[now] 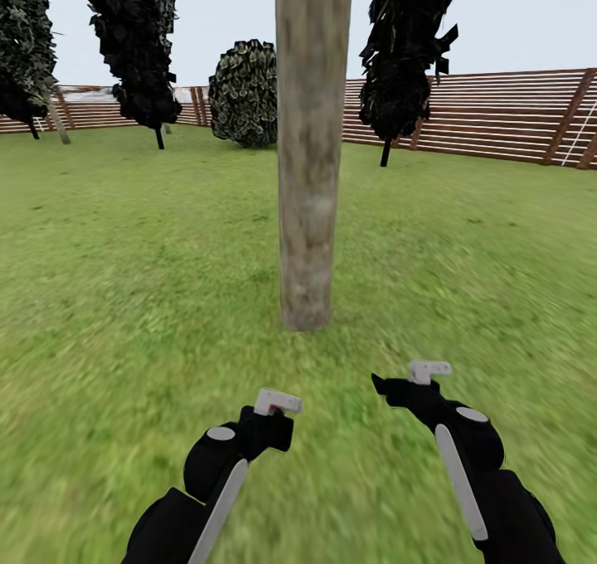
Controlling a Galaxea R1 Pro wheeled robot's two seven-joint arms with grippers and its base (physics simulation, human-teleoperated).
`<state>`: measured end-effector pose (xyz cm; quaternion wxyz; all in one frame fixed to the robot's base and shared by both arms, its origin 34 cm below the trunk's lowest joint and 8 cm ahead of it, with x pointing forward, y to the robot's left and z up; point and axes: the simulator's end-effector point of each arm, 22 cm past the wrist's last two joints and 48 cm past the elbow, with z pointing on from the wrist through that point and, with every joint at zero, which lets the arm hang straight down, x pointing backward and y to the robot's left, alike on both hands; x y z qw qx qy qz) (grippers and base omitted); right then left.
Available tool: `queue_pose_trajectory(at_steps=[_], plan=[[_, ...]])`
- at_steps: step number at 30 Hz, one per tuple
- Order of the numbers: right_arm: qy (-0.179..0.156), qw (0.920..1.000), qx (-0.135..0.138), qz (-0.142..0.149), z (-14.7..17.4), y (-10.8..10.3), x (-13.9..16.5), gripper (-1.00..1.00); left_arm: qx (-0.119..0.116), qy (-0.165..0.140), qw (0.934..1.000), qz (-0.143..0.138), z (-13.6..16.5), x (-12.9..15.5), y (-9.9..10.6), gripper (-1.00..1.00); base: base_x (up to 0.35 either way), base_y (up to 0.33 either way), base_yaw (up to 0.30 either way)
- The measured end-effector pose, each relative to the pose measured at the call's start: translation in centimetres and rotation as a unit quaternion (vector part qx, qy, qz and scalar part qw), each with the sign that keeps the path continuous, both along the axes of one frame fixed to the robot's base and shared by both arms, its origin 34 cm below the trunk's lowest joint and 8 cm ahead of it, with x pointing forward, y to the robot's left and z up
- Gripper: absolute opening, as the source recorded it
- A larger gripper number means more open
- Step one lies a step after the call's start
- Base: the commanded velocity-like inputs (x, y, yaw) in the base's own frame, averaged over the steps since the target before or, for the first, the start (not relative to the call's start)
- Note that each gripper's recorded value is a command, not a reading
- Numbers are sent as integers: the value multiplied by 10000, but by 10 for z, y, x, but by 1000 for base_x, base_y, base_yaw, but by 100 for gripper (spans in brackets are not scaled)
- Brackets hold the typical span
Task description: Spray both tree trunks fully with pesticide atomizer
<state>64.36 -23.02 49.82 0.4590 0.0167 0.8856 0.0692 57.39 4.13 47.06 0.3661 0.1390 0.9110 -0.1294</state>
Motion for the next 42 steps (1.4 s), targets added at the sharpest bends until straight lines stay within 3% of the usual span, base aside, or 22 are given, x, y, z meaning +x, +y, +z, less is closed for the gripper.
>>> queue_pose_trajectory(at_steps=[7, 10, 12, 14, 19, 27, 32, 42], plan=[[87, 9999, -110, 3, -1, -10, 0, 100, -545, 73, 9973, -491, 7, -10, -28, -100, 335, 0, 0], [103, 9996, -261, -23, -1, -26, 1, 100, -974, 181, 9910, -900, 14, -22, -49, -100, 335, 0, 0], [130, 9995, -292, 8, -1, -34, 0, 100, -1076, 206, 9885, -1041, 17, -26, -54, -100, 335, 0, 0], [196, 9997, -122, 91, 1, -43, -1, 100, -1128, 220, 9870, -1127, 18, -29, -57, -100, 335, 0, 0], [393, 9981, 323, 353, 4, -43, -5, 100, -1165, 232, 9858, -1183, 18, -30, -60, -100, 193, 0, 0], [715, 9955, 486, 387, 8, -62, -10, 100, -1141, 234, 9860, -1194, 17, -31, -58, -100, 200, 0, 0], [797, 9916, 796, 644, 15, -50, -13, 100, -906, 256, 9883, -1204, 5, -31, -39, -100, 318, 0, 0], [781, 9899, 808, 869, 18, -39, -12, 100, -738, 265, 9893, -1229, -3, -32, -28, -100, 218, 0, 0]])
